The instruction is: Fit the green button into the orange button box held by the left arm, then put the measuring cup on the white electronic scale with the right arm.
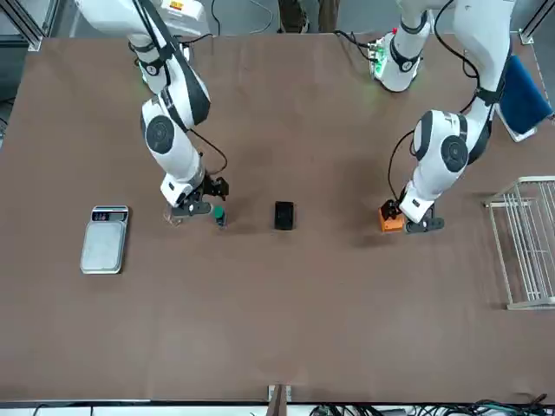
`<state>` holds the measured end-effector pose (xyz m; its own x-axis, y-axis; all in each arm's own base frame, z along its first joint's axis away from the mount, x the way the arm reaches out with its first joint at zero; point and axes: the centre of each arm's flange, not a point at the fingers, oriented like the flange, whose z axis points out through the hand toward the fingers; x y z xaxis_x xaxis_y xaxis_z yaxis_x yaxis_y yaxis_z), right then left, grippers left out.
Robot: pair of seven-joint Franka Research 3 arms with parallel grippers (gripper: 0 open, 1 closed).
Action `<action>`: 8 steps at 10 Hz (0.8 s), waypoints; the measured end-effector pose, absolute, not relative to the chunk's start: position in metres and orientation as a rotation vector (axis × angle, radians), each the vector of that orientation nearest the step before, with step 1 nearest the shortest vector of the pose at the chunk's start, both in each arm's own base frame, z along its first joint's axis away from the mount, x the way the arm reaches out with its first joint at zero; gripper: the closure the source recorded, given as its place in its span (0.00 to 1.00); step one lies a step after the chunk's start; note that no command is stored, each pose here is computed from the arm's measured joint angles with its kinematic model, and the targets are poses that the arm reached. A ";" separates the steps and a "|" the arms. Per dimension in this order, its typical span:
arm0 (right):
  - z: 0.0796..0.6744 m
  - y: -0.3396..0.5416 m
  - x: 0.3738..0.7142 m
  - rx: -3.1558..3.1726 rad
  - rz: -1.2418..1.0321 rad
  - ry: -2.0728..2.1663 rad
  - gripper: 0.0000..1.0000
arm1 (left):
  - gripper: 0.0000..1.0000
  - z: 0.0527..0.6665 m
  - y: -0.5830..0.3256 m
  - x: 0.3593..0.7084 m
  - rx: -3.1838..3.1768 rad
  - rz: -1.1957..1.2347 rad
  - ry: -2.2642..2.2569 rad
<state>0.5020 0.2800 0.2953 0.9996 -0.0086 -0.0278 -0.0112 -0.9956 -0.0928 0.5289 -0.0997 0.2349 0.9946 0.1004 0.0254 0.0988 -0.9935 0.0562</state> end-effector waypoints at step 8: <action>0.240 0.298 0.493 -3.107 -0.061 0.146 0.02 | 0.00 0.196 -0.099 0.528 3.070 0.059 0.165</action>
<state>0.4928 0.2977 0.2398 0.9948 -0.0942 0.0376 -0.0930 -0.9951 -0.0321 0.5283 -0.0987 0.1965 0.9935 0.1086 0.0345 0.1061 -0.9920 0.0683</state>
